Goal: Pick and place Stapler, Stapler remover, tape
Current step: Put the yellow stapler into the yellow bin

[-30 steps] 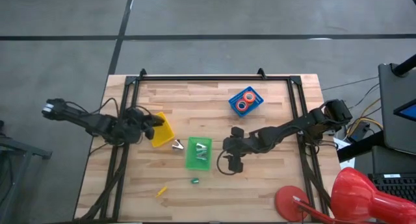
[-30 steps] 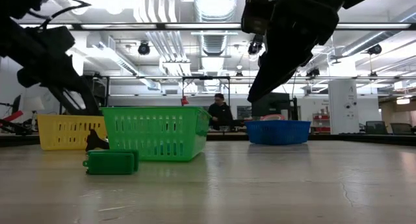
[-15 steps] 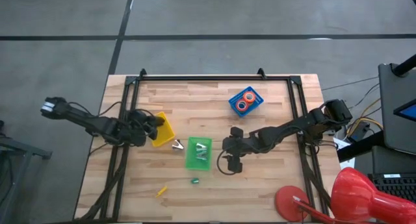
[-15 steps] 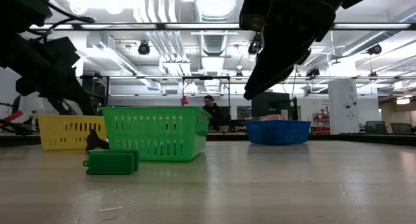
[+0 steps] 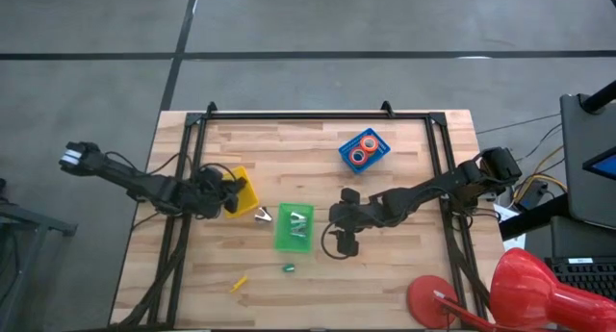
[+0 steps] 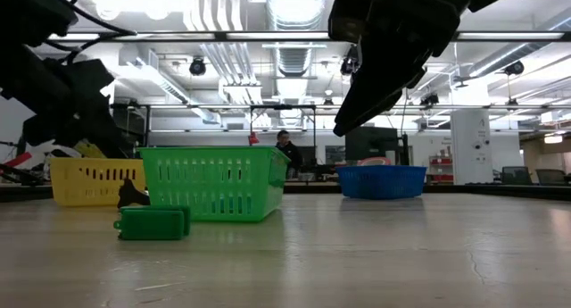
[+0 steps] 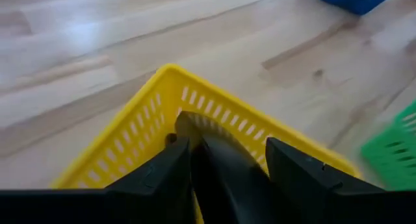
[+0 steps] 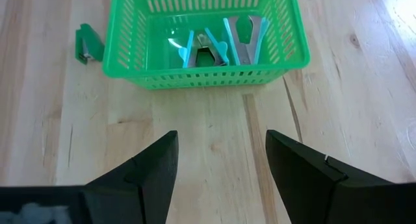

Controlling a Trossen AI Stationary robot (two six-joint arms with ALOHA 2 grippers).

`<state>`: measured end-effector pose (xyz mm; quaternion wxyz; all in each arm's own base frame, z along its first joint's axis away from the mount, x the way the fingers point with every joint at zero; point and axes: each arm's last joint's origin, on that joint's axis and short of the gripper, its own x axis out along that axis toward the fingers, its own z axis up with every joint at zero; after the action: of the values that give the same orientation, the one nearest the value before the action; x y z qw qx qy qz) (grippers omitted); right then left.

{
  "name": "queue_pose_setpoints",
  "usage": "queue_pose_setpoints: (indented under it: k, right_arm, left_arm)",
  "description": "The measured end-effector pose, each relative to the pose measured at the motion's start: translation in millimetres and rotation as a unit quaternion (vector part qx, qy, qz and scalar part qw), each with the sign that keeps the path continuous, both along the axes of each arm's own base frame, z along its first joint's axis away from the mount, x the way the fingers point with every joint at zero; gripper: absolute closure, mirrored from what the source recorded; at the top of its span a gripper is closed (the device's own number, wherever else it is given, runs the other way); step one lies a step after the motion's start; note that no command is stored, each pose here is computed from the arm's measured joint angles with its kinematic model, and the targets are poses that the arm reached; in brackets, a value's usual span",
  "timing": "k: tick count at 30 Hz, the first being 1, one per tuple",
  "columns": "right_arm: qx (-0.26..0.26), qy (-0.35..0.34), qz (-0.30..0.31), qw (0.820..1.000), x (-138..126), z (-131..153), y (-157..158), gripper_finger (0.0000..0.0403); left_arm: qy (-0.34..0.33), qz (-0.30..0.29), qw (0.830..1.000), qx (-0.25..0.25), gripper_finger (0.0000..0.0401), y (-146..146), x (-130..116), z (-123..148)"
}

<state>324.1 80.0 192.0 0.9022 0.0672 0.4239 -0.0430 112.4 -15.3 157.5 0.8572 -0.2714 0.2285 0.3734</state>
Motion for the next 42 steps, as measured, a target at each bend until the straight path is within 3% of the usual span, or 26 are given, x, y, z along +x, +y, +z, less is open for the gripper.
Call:
queue_pose_setpoints:
  k: [7,13,19,25,33,42]
  right_arm:
    - [0.0,-0.001,0.0,1.0,0.1,0.1,0.0,0.0177]
    - [-0.001,0.0,0.001,1.0,0.0,-0.1,0.0,0.0178]
    - [-0.002,0.0,0.001,1.0,0.1,-0.5,0.0,0.0183]
    - [-0.001,0.0,0.002,1.0,0.0,-0.5,0.0,0.0184]
    - [-0.002,0.001,0.005,1.0,-0.4,-0.5,1.6,0.0184]
    - [-0.002,0.009,0.009,1.0,-4.4,-5.6,5.0,0.0184]
  left_arm:
    - [-0.06,-0.006,0.998,-0.031,0.0203,-2.6,6.4,7.8]
    - [-0.072,-0.018,0.996,-0.058,0.0204,-4.0,7.4,10.7]
    - [-0.068,-0.033,0.996,-0.047,0.0204,-4.4,7.8,11.8]
    - [-0.103,-0.128,0.985,-0.042,0.0204,-13.8,18.1,22.0]
    - [-0.116,-0.297,0.948,0.017,0.0206,-34.0,29.2,30.6]
    - [-0.085,-0.356,0.929,-0.057,0.0206,-61.6,30.5,17.8]
